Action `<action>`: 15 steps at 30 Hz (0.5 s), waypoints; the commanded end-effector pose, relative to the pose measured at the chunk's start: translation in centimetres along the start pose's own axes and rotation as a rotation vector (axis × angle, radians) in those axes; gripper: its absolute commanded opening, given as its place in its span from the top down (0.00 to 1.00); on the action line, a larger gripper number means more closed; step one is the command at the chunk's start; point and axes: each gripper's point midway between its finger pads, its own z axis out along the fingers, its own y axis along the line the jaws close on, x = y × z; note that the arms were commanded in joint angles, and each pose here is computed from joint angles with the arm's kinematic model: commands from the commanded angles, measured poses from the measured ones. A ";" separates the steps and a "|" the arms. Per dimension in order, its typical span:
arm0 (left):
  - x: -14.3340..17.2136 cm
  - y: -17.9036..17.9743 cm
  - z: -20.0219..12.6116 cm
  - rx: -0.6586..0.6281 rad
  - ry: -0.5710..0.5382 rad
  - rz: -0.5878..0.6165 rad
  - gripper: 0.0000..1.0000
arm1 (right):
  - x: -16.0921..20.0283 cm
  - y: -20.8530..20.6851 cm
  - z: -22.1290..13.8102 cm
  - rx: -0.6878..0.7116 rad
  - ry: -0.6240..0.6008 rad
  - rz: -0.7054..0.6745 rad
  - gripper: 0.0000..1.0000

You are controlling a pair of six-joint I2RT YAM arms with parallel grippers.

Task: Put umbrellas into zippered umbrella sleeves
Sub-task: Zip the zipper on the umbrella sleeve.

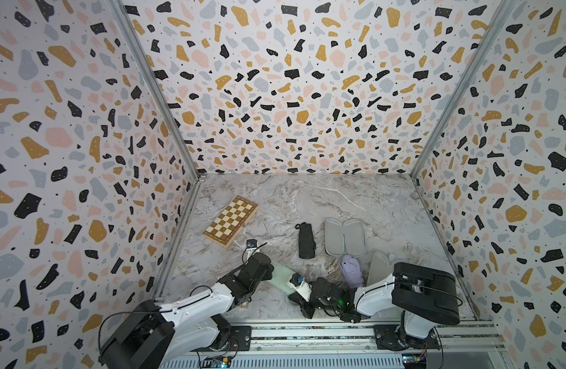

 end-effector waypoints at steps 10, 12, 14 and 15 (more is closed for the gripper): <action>2.1 0.9 -2.8 0.055 0.059 -0.034 0.18 | -0.8 -2.2 0.7 0.035 -0.005 -0.009 1.00; 1.8 0.7 -3.0 0.065 0.057 -0.036 0.11 | -0.9 -2.2 0.4 0.041 -0.004 -0.006 1.00; 1.6 0.7 -3.3 0.060 0.058 -0.036 0.08 | -1.1 -2.1 0.1 0.034 -0.007 -0.005 0.97; 1.2 0.6 -3.8 0.059 0.060 -0.046 0.07 | -1.2 -2.0 -0.1 0.030 -0.009 -0.006 0.85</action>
